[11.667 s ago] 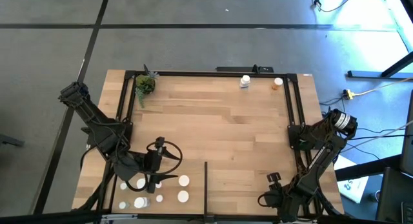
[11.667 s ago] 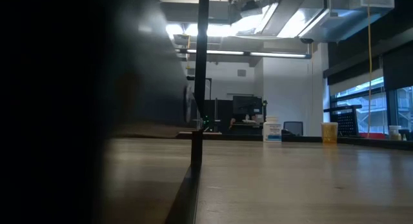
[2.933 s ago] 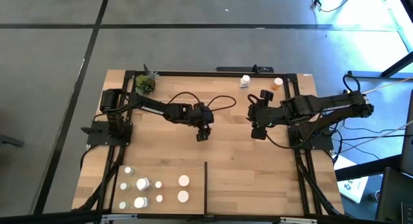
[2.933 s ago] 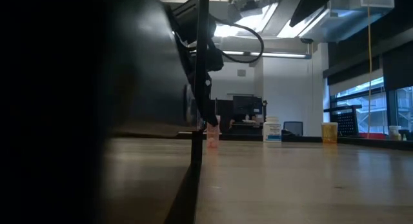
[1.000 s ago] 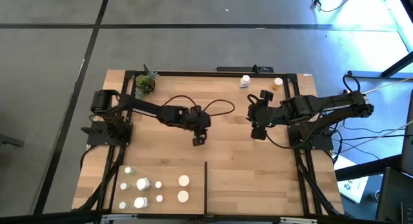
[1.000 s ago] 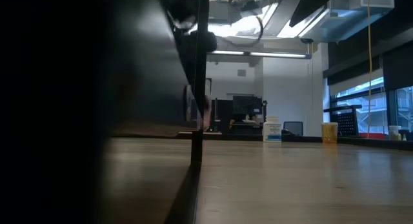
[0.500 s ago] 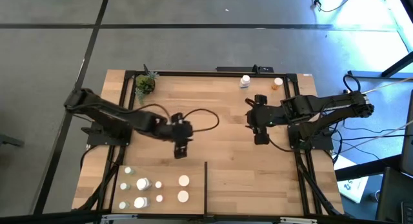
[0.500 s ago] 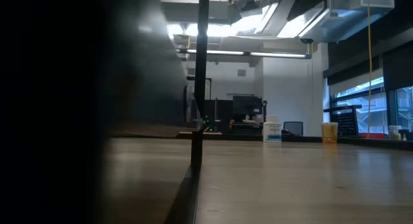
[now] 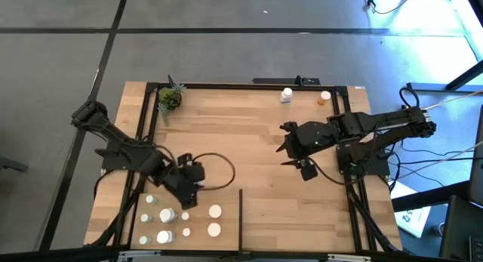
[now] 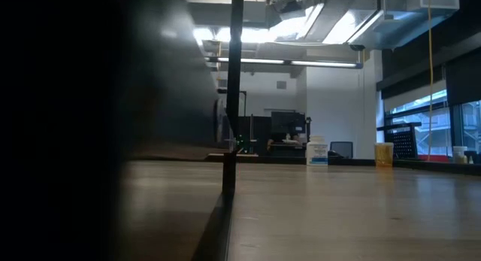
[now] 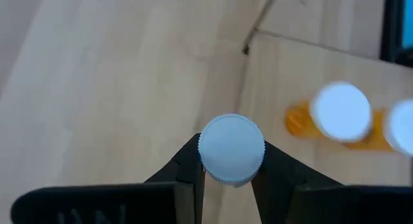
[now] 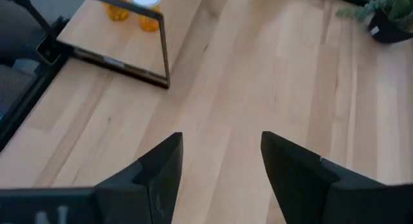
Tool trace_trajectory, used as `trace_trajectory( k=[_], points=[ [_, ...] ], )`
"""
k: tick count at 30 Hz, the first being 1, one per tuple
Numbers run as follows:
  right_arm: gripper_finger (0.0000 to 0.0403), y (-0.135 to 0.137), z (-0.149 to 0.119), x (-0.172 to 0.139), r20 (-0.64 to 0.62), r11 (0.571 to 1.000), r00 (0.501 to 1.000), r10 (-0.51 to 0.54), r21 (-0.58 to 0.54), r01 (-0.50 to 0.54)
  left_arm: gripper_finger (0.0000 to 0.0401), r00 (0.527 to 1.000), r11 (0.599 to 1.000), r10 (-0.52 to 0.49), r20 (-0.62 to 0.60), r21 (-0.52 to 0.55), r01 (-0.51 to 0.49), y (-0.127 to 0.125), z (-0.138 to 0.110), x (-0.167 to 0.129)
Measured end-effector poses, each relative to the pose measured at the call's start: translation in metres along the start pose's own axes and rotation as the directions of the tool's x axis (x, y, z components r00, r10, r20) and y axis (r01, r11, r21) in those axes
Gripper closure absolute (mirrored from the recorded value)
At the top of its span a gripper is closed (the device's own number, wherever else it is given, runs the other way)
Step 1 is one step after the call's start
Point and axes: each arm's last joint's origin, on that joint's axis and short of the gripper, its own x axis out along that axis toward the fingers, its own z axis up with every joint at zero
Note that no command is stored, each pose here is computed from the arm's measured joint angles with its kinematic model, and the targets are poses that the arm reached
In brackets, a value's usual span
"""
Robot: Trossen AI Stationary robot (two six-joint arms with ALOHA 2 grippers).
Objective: Pick and place medicine bottles onto shelf by color
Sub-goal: Put the pink pill bottle on the shelf aligned with the other pink pill bottle
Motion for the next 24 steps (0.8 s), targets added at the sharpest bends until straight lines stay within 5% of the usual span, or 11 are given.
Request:
trace_trajectory(
  k=[16, 24],
  points=[
    [0.0191, -0.001, 0.011, 0.051, -0.011, 0.998, 1.000, 0.028, -0.056, -0.029, 0.0319, 1.000, 0.996, 0.012, 0.017, -0.085, -0.010, -0.029, -0.048, -0.023],
    [0.0191, -0.003, 0.022, 0.063, 0.086, 0.996, 0.996, 0.035, -0.090, -0.027, 0.0319, 0.999, 0.990, 0.022, 0.028, -0.137, -0.018, -0.036, -0.063, -0.029]
  ],
)
